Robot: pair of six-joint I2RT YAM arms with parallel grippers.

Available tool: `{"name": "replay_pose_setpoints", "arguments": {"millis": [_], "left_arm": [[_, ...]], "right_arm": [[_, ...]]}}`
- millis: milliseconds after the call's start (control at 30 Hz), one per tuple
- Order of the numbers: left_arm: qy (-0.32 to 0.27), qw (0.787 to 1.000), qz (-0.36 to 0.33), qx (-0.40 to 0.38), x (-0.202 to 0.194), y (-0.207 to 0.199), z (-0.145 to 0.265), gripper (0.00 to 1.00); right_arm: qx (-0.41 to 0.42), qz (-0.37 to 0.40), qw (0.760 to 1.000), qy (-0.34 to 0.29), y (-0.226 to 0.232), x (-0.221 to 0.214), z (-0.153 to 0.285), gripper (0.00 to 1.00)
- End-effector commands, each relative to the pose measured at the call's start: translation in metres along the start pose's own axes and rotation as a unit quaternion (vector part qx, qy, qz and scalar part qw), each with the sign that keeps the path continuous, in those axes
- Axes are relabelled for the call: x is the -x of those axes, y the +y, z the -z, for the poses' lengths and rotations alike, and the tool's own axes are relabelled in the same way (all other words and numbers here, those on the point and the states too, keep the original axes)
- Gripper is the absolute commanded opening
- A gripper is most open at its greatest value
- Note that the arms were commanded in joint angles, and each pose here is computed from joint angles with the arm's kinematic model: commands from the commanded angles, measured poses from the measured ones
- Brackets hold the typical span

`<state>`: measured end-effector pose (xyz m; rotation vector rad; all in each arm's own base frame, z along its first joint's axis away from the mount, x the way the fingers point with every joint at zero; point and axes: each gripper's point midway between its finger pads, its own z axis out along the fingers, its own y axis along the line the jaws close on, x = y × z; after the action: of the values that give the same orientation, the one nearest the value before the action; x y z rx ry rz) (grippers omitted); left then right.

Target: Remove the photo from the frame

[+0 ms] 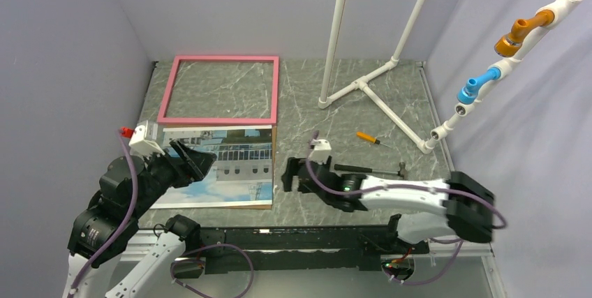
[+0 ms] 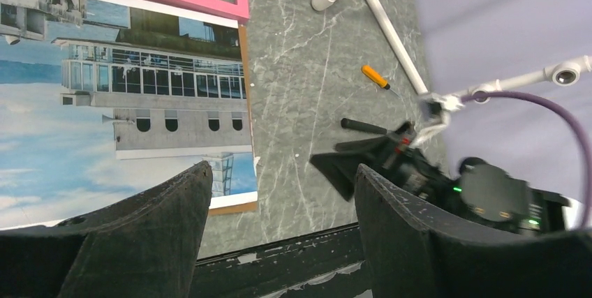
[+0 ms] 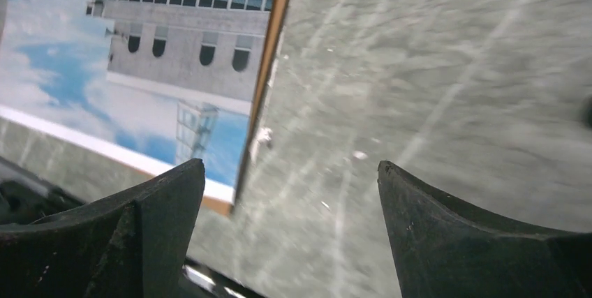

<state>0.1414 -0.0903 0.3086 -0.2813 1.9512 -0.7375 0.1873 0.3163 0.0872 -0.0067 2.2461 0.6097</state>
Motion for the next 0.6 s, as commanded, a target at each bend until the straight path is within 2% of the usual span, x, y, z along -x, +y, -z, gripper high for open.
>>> {"name": "replay_pose_setpoints", "arguments": {"millis": [0,67,333,567], "left_arm": [[-0.015,1.000,-0.011,-0.015,0.004,-0.003,0.003,0.78],[-0.022,1.000,-0.016,-0.015,0.006,-0.002,0.004,0.78],[-0.090,0.995,-0.042,-0.014,0.026,0.003,0.030,0.79],[-0.162,0.983,-0.065,-0.059,0.048,-0.009,0.065,0.80]], "right_arm": [[-0.014,0.116,0.993,-0.026,-0.046,0.026,0.054,0.96],[-0.022,0.115,0.992,-0.050,-0.062,0.046,0.083,1.00],[-0.004,0.061,0.978,-0.198,-0.094,0.149,0.204,1.00],[0.044,0.022,0.964,-0.262,-0.098,0.198,0.270,1.00]]}}
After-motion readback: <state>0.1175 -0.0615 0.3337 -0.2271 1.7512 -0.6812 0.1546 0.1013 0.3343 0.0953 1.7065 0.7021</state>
